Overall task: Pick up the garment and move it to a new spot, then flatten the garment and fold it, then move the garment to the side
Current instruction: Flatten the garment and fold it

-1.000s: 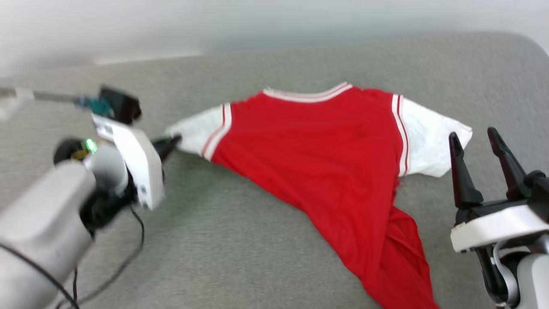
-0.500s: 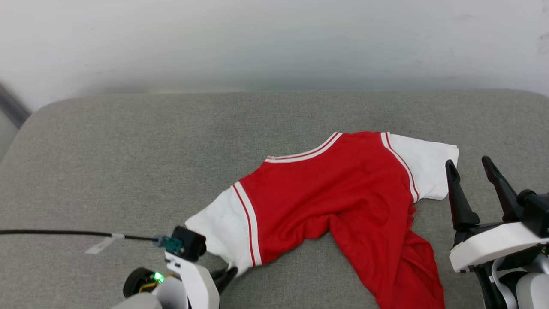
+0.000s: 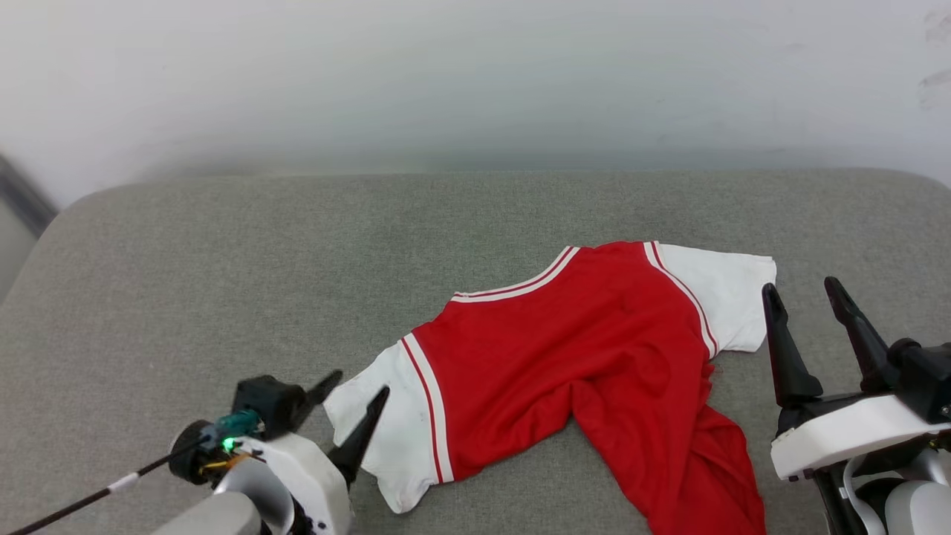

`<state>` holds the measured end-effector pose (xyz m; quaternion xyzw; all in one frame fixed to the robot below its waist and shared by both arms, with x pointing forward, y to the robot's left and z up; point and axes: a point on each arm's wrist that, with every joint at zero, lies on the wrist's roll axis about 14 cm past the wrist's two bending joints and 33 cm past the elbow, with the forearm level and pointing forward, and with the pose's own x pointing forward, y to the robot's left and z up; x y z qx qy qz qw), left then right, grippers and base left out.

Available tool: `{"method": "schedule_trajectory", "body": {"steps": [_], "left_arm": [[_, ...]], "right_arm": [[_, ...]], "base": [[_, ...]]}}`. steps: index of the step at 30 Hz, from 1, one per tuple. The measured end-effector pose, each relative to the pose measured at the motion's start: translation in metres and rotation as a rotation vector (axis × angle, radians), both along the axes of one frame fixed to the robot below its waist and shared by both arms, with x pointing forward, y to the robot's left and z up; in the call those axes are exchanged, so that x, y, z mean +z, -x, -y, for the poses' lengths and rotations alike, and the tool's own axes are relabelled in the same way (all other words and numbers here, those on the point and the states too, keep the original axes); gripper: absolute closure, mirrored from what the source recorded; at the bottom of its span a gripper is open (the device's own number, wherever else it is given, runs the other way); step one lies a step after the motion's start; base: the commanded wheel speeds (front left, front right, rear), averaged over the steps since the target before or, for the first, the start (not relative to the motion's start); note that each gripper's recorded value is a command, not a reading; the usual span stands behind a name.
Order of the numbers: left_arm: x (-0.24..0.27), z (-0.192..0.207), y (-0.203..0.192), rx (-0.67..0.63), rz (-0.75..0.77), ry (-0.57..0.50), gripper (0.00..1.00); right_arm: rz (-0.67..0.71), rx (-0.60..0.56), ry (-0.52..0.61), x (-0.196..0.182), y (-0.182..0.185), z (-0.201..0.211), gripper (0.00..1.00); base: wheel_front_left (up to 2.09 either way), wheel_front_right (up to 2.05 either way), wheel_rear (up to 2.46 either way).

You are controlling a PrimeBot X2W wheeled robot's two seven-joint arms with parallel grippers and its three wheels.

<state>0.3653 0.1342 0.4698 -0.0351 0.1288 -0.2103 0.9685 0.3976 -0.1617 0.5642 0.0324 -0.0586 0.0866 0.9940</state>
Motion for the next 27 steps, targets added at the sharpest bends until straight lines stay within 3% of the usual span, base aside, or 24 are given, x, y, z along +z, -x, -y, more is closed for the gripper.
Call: {"method": "schedule_trajectory", "body": {"steps": [7, 12, 16, 19, 27], "left_arm": [[0.097, -0.033, -0.024, 0.206, 0.354, 0.075, 0.00], [0.104, -0.056, 0.001, 0.352, 0.408, 0.152, 0.00], [0.093, -0.066, 0.015, 0.400, 0.387, 0.187, 0.00], [0.071, -0.065, 0.019, 0.359, 0.328, 0.154, 0.00], [0.000, -0.056, -0.001, 0.242, -0.041, -0.006, 0.00]], "right_arm": [[0.102, 0.003, -0.044, 0.022, 0.004, -0.004, 0.00], [0.124, -0.009, -0.076, 0.022, 0.010, -0.003, 0.00], [0.115, -0.023, -0.091, 0.015, 0.012, -0.001, 0.00], [0.100, -0.022, -0.096, 0.009, 0.010, -0.003, 0.00], [0.027, -0.029, -0.084, -0.014, -0.003, -0.002, 0.00]], "base": [[0.00, 0.00, 0.00], [0.00, 0.00, 0.00], [0.00, 0.00, 0.00], [0.00, 0.00, 0.00], [0.00, 0.00, 0.00]]}}
